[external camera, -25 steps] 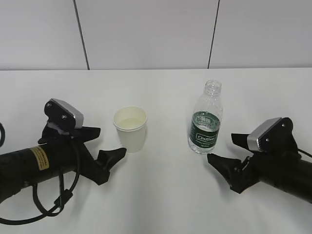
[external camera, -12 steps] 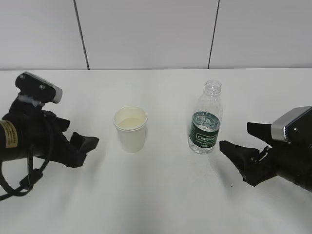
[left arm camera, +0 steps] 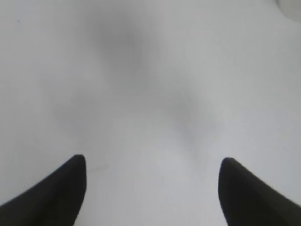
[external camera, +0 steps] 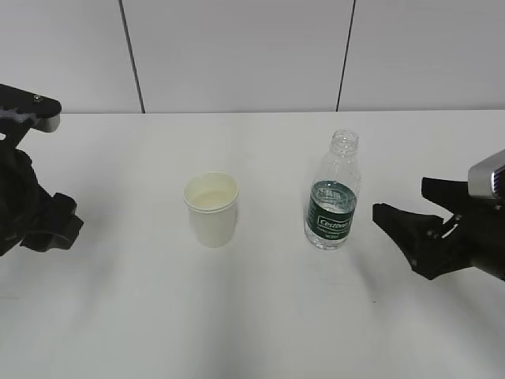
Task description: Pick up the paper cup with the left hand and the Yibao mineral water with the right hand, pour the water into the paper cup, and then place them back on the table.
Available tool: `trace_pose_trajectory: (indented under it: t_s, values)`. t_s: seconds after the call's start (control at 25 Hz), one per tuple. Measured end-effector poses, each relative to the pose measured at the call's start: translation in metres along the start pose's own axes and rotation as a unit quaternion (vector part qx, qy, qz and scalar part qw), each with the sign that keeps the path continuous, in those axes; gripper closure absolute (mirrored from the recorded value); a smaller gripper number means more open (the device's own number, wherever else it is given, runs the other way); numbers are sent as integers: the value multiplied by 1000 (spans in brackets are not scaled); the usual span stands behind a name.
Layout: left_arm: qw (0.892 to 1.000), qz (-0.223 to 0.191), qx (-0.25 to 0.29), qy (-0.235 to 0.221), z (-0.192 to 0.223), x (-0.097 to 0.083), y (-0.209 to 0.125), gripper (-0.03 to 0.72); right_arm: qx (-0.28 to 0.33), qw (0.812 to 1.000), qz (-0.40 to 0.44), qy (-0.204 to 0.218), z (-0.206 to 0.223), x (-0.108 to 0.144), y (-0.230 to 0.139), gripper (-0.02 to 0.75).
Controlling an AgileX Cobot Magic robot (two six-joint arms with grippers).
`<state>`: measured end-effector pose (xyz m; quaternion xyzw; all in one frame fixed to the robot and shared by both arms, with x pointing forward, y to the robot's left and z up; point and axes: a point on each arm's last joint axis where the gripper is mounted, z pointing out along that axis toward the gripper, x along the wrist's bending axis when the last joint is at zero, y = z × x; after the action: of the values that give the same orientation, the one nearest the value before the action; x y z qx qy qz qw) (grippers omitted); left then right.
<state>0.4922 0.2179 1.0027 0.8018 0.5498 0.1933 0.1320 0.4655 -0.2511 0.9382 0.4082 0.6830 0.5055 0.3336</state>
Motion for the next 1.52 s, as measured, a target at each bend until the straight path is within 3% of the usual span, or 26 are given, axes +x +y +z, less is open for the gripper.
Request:
trace_pose_trajectory:
  t_s: [0.28, 0.4, 0.56, 0.68, 0.76, 0.96, 1.08, 1.36, 1.52]
  values:
    - [995, -15, 23, -99, -42, -12, -18, 126, 22, 999, 27, -27, -18, -2, 22, 108]
    - [995, -14, -8, -103, -64, -9, -37, 126, 58, 997, 24, -37, -25, -4, 36, 115]
    - [991, -24, -71, -112, -95, -7, -77, 126, 93, 992, 22, -82, -39, -13, 61, 124]
    - [986, -36, -112, -115, -117, -5, -106, 126, 80, 991, 16, -102, -50, -16, 82, 132]
    - [984, -41, -132, -109, -131, -2, -122, 128, 60, 994, 30, -83, -54, -12, 95, 139]
    - [987, -42, -134, -72, -148, 7, -155, 129, 57, 995, 80, 36, -55, 7, 120, 144]
    - [984, -56, -155, -70, -155, 9, -165, 131, 62, 988, 105, 91, -57, 16, 129, 144]
    - [979, -61, -187, -61, -149, 8, -194, 132, 63, 980, 111, 152, -61, 26, 138, 144]
    - [961, -68, -261, -62, -158, 9, -212, 132, 66, 977, 112, 168, -63, 29, 138, 144]
